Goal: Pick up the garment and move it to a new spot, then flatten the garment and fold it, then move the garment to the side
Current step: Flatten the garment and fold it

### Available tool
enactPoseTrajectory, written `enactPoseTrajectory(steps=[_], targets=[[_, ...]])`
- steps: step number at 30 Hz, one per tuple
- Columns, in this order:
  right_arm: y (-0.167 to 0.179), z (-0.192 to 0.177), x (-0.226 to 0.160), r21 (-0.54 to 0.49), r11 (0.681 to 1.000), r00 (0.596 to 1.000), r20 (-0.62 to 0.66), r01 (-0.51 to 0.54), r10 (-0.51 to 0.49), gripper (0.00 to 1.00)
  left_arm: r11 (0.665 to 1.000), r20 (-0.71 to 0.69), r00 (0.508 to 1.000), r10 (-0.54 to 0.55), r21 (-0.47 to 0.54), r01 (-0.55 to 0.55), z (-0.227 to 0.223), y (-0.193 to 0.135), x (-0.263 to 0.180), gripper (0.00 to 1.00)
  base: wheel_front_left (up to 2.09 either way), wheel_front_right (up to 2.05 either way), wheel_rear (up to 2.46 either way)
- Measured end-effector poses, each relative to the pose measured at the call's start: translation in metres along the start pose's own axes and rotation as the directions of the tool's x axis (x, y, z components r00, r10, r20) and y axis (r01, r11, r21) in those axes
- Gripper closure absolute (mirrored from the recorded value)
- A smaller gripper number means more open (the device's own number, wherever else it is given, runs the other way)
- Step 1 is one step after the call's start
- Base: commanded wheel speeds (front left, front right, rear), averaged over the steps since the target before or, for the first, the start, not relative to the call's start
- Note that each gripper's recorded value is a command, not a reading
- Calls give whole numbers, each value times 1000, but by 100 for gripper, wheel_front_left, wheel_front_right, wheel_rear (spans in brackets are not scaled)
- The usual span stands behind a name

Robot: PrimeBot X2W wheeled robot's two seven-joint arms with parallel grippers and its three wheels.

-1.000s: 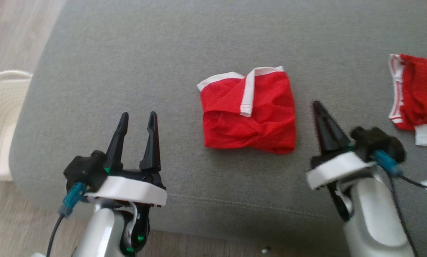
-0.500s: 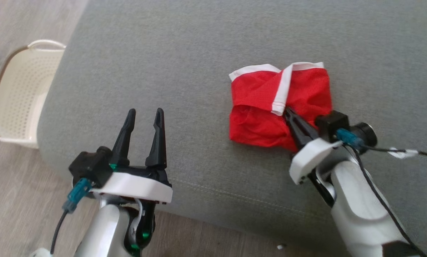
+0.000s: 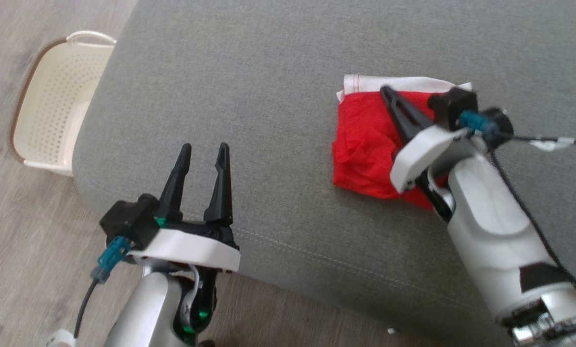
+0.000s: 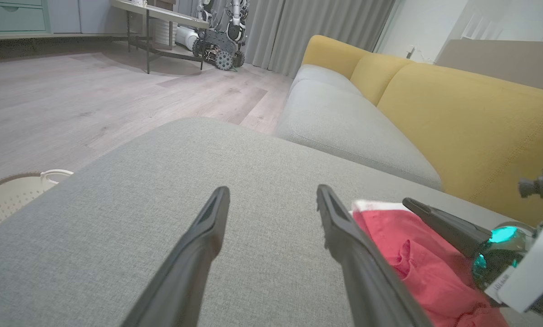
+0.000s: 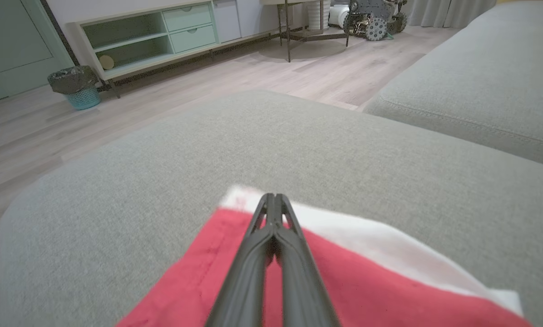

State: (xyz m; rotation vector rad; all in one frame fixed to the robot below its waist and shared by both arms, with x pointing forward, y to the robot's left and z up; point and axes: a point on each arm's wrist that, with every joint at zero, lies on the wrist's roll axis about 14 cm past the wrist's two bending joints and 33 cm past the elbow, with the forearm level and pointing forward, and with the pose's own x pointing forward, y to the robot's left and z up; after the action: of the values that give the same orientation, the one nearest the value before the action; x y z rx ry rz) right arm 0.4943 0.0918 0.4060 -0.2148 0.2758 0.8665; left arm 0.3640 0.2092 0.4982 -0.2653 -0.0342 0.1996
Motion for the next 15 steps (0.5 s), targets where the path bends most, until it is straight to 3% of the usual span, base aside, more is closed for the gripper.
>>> enactPoseTrajectory(steps=[7,15], targets=[[7,7,8,-12,1000,1000,12,-21,21,100,1000,6,1000,3,-6,-3,2,-1,0,0,0,0,0],[5,-26,-19,15,1000,998,-60,14,-13,100,1000,20,1000,-18,-17,18,6,-7,1,0,0,0,0]])
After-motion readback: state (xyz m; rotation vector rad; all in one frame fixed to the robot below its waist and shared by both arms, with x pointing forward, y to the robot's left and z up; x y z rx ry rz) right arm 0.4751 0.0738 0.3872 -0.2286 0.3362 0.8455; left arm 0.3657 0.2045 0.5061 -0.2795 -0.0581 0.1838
